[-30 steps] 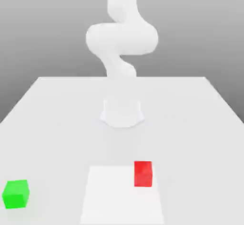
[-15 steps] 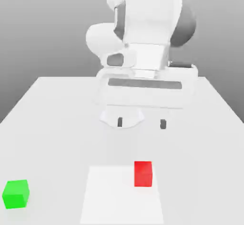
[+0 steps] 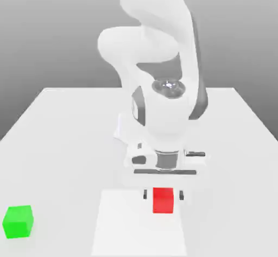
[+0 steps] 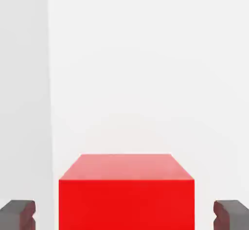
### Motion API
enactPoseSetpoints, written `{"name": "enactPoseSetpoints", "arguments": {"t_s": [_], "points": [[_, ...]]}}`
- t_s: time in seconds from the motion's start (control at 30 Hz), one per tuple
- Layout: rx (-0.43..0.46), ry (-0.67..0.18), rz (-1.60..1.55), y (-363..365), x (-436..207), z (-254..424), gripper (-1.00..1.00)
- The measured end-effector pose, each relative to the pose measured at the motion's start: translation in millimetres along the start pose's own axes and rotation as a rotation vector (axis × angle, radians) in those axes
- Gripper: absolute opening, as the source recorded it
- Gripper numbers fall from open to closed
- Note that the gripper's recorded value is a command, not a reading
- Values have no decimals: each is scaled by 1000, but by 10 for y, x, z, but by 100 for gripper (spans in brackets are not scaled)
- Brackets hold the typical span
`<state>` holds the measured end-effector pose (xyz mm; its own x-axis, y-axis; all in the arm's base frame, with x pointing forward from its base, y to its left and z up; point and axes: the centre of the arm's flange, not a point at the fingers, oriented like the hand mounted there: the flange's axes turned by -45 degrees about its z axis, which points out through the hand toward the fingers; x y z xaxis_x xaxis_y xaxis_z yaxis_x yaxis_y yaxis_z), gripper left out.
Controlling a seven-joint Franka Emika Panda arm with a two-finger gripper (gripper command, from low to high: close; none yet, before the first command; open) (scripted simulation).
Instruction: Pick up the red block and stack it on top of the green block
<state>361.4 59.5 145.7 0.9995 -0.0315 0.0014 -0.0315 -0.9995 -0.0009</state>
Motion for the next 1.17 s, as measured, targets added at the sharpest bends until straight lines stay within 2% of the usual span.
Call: {"name": "enactPoseSetpoints", "arguments": {"t_s": [0.17,0.47,0.57,0.63,0.93,1.03,1.07,1.17], "points": [[0,1,0,-2,0,3,-100],[-1,1,-1,-8,4,-575,-100],[11,0,81,161,251,-700,-100],[18,1,173,439,430,-752,-100],[6,1,849,3110,715,-882,-100],[0,0,902,3340,698,-512,-100],[-1,0,906,3353,692,-414,100],[-1,0,906,3353,692,-414,100]]}}
